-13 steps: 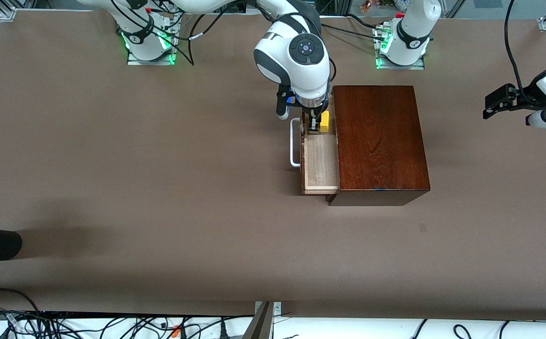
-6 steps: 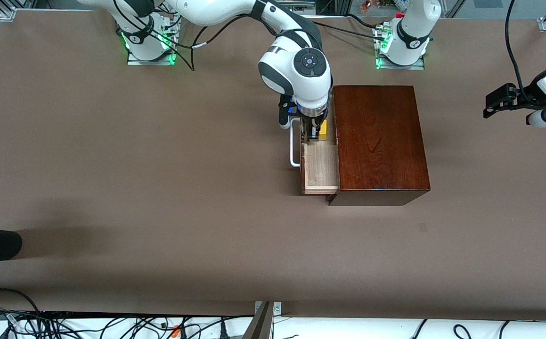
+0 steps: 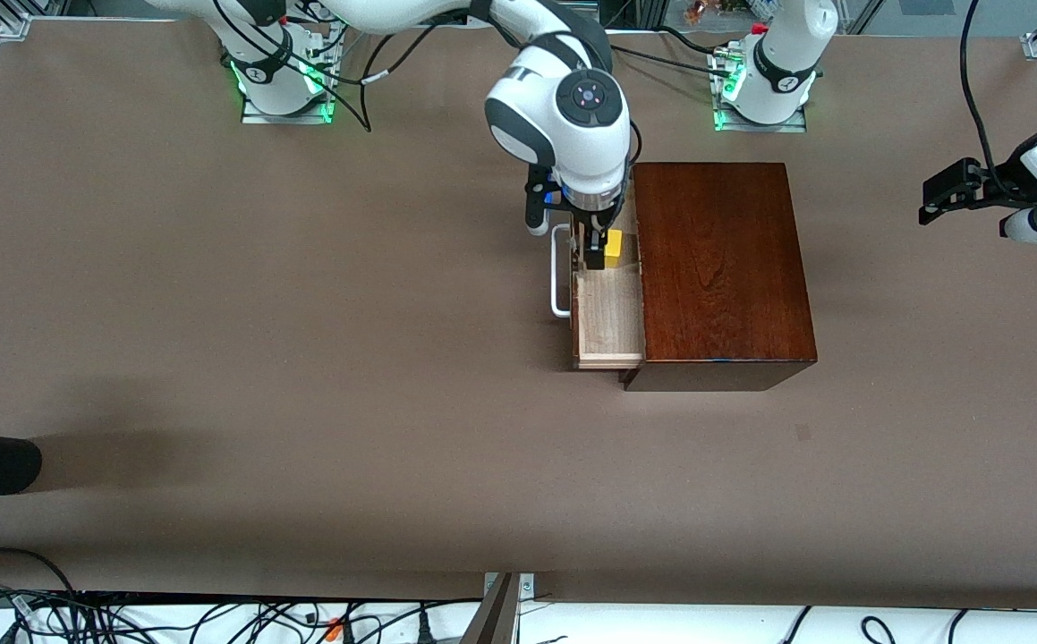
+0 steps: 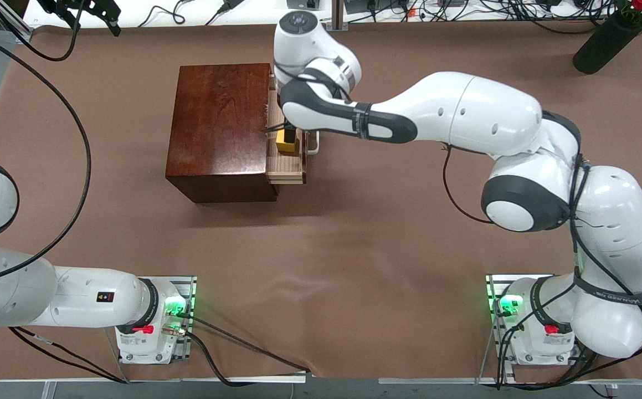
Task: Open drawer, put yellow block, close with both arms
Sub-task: 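Withdraw the right gripper while the left gripper moves to the drawer front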
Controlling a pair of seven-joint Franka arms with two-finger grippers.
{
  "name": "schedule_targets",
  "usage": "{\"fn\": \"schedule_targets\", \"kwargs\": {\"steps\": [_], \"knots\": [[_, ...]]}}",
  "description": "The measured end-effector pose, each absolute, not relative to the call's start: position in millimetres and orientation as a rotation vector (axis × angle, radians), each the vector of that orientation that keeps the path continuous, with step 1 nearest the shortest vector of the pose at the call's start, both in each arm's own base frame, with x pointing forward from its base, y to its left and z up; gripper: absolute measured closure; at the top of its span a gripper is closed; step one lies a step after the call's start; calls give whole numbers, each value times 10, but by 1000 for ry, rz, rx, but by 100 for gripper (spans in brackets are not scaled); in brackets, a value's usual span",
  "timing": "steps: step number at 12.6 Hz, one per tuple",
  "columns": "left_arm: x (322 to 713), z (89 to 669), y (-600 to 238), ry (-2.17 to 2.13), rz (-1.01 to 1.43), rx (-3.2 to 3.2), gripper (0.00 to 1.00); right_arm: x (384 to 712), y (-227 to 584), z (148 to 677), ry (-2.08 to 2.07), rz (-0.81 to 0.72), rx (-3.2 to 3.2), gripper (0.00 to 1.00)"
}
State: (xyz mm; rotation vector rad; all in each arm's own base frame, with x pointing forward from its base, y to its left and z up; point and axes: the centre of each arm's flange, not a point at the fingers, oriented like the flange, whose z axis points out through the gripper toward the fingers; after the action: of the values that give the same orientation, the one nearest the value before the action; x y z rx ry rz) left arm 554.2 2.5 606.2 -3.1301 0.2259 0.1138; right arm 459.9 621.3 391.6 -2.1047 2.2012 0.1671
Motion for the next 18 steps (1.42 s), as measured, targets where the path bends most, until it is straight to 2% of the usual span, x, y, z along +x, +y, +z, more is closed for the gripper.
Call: {"fn": "schedule_targets", "kwargs": {"steps": [4,8,11,13,15,18], "knots": [[5542,6062,-9,237,114,-3129,0,4944,5419,4891,1995,123,-2374,0],[5469,6010,-370,341,207,-3127,0,5378,4283,5515,1588,140,-2761,0],[5353,5669,-1210,641,436,-3066,0,5729,3209,5833,1206,174,-2998,0],[5338,5339,-1801,923,532,-3034,0,5814,2609,5969,959,170,-3102,0],[5355,5082,-2373,1191,520,-2996,0,5803,2045,6043,740,198,-3168,0],[5276,4763,-3280,1584,363,-2924,0,5786,1090,6044,473,217,-3176,0]]}}
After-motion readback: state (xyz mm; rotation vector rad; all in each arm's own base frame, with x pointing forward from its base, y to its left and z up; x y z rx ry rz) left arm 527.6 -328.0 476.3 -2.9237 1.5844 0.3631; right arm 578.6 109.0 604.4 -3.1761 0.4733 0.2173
